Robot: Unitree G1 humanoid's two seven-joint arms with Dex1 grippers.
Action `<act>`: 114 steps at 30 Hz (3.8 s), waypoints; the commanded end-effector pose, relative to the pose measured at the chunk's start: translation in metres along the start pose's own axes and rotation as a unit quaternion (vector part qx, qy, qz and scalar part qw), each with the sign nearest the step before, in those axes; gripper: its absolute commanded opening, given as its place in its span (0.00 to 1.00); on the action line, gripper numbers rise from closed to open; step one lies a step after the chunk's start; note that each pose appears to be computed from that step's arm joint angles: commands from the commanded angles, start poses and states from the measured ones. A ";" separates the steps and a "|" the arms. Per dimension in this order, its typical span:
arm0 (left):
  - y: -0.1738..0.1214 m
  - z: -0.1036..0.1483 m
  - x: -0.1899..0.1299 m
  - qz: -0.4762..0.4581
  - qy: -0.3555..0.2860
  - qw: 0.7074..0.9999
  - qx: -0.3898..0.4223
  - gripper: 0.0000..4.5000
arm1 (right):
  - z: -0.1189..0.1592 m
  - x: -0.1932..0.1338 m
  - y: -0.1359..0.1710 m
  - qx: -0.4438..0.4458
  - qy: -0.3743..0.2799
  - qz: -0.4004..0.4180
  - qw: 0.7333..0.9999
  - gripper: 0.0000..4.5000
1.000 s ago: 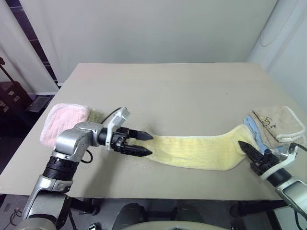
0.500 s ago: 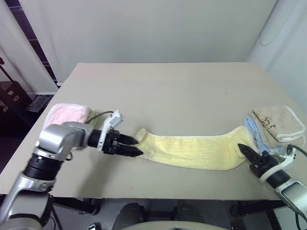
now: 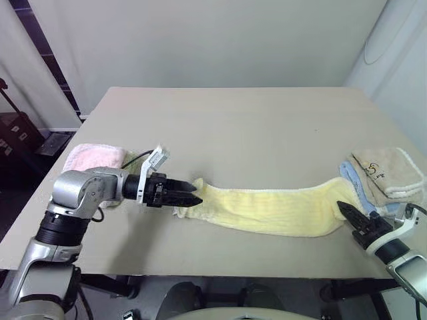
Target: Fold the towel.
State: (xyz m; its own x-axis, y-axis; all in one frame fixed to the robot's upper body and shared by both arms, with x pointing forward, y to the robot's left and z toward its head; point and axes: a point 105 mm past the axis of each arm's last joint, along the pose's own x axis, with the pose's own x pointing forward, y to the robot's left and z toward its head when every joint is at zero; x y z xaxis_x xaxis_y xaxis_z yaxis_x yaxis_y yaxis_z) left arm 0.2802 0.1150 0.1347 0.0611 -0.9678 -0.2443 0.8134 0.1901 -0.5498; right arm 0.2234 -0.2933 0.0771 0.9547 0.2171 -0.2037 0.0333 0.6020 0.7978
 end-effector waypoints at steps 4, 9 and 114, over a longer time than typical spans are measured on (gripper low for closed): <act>0.031 -0.025 -0.010 0.015 0.030 0.999 -0.003 0.95 | 0.008 0.005 0.012 -0.012 -0.010 0.022 1.000 0.01; 0.044 -0.046 -0.021 -0.005 0.032 0.999 -0.003 0.95 | 0.009 0.005 0.014 -0.012 -0.009 0.025 1.000 0.01; 0.075 -0.008 -0.050 0.026 -0.045 0.991 0.120 0.95 | -0.118 0.028 0.097 -0.209 0.244 0.165 0.933 0.01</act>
State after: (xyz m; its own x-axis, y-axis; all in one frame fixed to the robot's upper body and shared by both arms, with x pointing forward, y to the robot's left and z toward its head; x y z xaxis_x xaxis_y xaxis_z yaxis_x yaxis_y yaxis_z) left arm 0.3257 0.1824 0.0800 0.1457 -0.9629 -0.2273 0.8983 0.2250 -0.3773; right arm 0.2195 -0.1453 0.0719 0.6460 0.6832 -0.3405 -0.3881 0.6780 0.6242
